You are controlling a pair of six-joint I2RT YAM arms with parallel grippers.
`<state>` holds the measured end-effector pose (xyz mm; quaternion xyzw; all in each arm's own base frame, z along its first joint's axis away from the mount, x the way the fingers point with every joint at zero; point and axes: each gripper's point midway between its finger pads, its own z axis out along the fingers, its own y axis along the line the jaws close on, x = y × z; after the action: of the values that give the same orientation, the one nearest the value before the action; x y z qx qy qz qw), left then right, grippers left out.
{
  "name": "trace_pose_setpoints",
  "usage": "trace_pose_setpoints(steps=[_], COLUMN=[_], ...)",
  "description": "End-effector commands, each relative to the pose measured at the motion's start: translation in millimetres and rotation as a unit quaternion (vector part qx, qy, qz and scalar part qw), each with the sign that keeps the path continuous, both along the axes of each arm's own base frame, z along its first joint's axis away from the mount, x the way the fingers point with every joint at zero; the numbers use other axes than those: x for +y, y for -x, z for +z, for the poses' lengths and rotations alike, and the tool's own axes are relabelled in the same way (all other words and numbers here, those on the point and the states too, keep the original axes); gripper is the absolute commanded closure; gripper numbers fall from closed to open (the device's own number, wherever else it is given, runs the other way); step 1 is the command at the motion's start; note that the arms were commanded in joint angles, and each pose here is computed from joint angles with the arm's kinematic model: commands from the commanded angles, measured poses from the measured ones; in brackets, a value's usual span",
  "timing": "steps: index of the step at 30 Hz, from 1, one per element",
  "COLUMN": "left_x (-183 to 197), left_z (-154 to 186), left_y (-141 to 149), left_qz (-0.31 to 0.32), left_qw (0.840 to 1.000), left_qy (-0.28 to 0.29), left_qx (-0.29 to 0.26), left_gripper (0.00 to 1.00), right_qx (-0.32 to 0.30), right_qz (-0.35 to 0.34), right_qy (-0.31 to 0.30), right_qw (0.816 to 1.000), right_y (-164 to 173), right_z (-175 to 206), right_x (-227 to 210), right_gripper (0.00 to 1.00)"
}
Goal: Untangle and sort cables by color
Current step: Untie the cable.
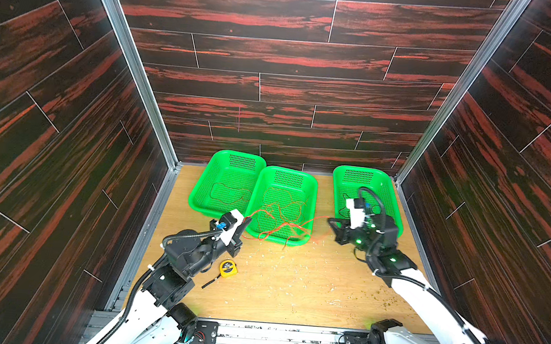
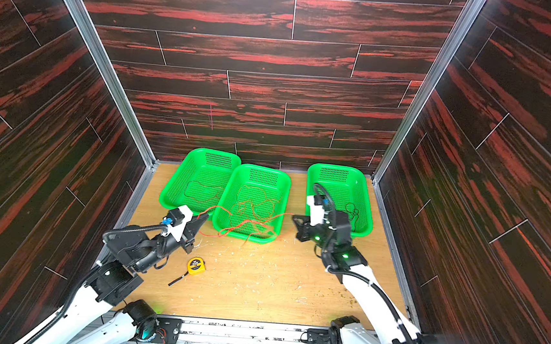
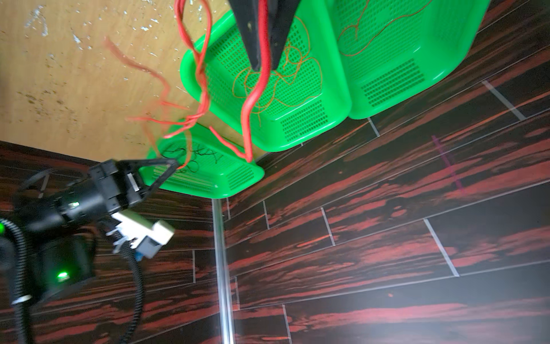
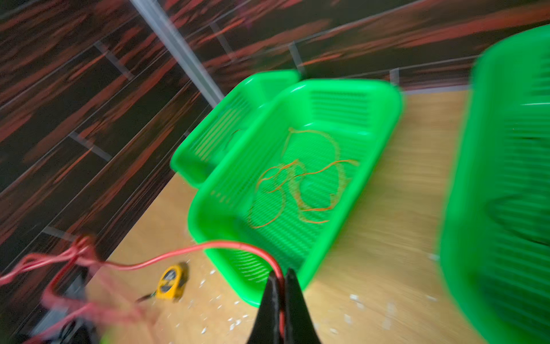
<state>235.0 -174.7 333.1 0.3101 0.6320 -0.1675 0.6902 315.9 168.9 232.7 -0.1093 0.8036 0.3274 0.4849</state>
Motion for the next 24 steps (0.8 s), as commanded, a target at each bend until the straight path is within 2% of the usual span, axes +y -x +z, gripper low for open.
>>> trace_pose_setpoints(steps=[1,6,10,16,21,24], left_x=[17.6,35.7,53.7,76.2,90.8,85.9], left_z=[-3.6,-7.7,-11.5,-14.9,-11.2,-8.0], left_y=[-2.9,-8.2,-14.7,-23.9,-27.8,-27.2], left_qz=[0.047,0.098,0.148,0.206,0.238,0.220], left_qw=[0.999,0.995,0.989,0.978,0.971,0.975], left_qy=[-0.006,-0.015,-0.023,-0.026,-0.022,-0.016], left_qx=[-0.004,0.001,0.010,0.021,0.021,0.020], left_gripper=[1.00,1.00,1.00,1.00,1.00,1.00], right_qx=[0.004,0.032,0.051,0.058,0.075,0.055], right_qz=[-0.058,-0.125,-0.178,-0.217,-0.231,-0.157], right_qy=[0.026,0.056,0.056,0.066,0.080,0.064], right_qw=[0.998,0.990,0.981,0.972,0.967,0.984], right_y=[-2.4,-0.6,3.7,8.6,11.5,13.8], right_z=[-3.5,-18.6,-29.1,-31.7,-43.2,-40.3], right_x=[-32.1,-78.1,-115.7,-144.4,-154.9,-130.6], right_gripper=[1.00,1.00,1.00,1.00,1.00,1.00])
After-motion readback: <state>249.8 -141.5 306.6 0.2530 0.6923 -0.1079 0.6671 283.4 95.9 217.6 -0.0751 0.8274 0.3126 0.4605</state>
